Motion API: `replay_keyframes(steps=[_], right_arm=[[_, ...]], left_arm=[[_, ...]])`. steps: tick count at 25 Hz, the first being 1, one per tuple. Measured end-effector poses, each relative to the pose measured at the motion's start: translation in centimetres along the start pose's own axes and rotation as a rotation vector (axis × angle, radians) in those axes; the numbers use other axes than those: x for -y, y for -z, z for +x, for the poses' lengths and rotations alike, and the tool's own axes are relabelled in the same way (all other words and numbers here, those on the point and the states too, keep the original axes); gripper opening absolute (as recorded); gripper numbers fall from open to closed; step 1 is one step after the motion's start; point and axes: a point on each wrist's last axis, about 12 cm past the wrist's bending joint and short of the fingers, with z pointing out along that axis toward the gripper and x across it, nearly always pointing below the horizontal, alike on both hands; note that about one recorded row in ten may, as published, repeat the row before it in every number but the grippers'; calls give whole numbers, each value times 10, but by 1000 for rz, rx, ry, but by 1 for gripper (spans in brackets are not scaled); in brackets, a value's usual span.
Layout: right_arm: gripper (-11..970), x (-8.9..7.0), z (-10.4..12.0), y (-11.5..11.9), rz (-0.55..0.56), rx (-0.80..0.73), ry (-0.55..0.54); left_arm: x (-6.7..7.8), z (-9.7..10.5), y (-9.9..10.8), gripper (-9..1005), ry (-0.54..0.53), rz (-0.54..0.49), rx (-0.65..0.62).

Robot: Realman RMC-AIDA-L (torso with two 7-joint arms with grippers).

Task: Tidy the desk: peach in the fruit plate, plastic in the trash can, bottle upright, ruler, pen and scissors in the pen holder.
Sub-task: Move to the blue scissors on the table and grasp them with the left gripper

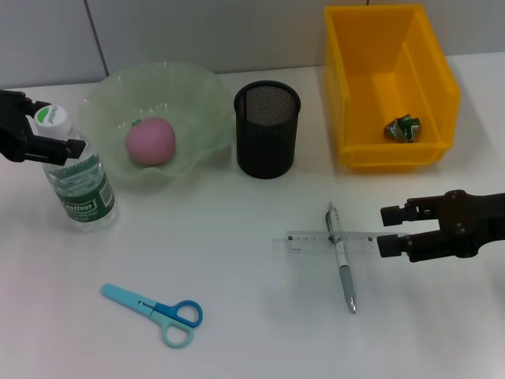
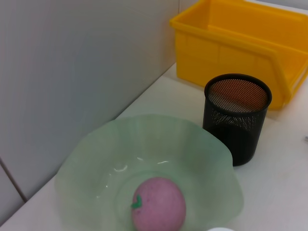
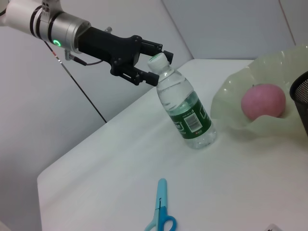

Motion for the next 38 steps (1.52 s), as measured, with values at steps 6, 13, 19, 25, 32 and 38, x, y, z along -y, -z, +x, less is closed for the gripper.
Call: replay_keyframes(steps=[6,13,19,25,32,38], right_arm=[[769,0,-2,0,-3,5,3],[768,1,-4,-1,-3,7,8],[768,1,-6,-1,-2,8,20],[768,1,-7,1,0,10,23],[769,2,-13,0,-4,10,30],[769,3,-24,-4,-16,7,49]], left_arm=[[-3,-2,4,819,5,-20,26],[-6,-7,11,818,27,-18,135],[-5,-11,17,818,68,44,333],[11,-6,4,819,99,232,516],[55,7,-35,818,80,420,578],[72,17,-55,817,77,506,573]])
